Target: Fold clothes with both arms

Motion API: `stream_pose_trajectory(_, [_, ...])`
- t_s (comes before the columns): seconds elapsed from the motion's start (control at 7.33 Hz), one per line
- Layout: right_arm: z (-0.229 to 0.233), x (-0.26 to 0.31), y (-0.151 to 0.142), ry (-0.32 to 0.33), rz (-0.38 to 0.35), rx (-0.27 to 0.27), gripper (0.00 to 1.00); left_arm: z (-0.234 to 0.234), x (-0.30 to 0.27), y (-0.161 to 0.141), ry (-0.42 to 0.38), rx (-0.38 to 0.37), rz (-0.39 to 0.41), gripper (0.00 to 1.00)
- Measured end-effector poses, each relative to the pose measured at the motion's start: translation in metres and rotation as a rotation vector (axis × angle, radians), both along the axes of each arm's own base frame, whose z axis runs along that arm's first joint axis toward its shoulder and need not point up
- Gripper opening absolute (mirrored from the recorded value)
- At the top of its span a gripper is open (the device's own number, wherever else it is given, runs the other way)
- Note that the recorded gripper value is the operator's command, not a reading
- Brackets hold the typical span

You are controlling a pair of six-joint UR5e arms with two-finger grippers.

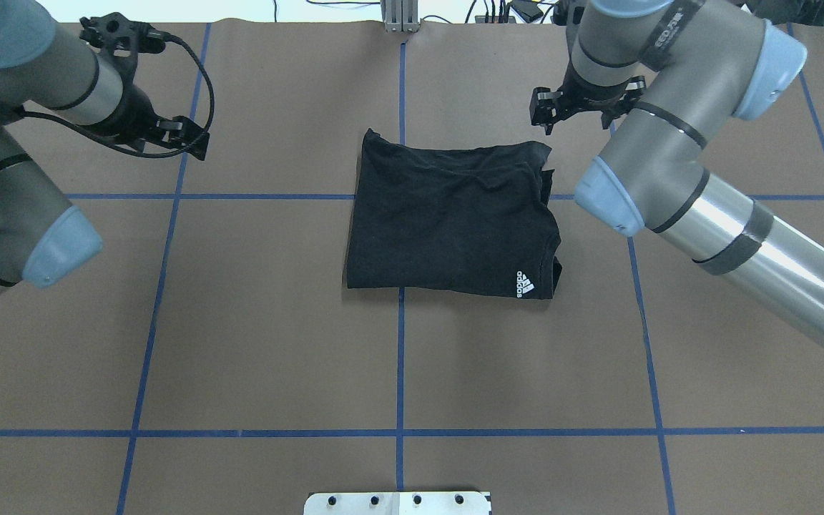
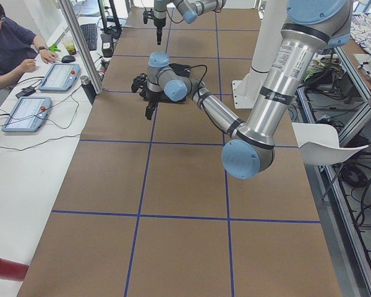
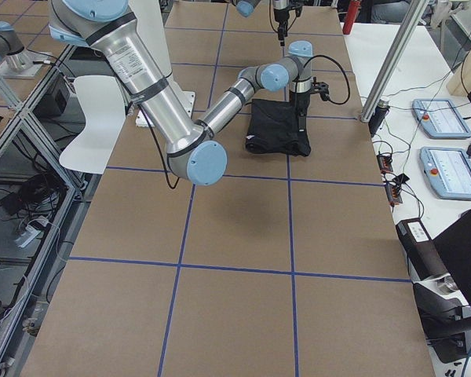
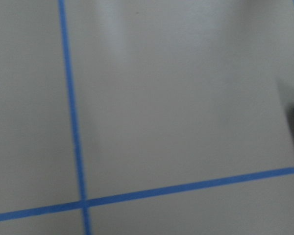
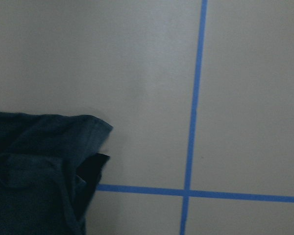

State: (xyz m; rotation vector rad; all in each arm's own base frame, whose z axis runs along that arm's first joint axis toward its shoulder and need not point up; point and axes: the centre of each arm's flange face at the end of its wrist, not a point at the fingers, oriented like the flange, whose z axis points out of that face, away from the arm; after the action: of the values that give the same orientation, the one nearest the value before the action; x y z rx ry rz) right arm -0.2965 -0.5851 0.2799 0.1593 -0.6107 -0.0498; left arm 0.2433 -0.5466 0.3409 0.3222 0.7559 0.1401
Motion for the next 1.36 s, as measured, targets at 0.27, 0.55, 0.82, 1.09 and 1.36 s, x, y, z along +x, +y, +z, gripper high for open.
stream_pose_trajectory(0.27, [0.054, 0.087, 0.001, -0.018, -0.089, -0.009, 1.0, 0.067, -0.107, 0.002, -0.031, -0.058, -0.002, 1.0])
stream_pose_trajectory(0.55, [0.122, 0.168, 0.007, -0.018, -0.153, -0.016, 1.0, 0.15, -0.179, 0.025, -0.051, -0.193, -0.06, 1.0])
stream_pose_trajectory(0.82, [0.181, 0.231, 0.026, -0.016, -0.189, -0.028, 1.0, 0.2, -0.238, 0.046, -0.088, -0.192, -0.043, 1.0])
stream_pose_trajectory(1.09, [0.242, 0.277, 0.061, -0.039, -0.188, -0.038, 1.0, 0.243, -0.28, 0.078, -0.118, -0.162, 0.02, 1.0])
stream_pose_trajectory(1.36, [0.286, 0.312, 0.097, -0.079, -0.141, -0.03, 1.0, 0.262, -0.3, 0.094, -0.125, -0.151, 0.052, 1.0])
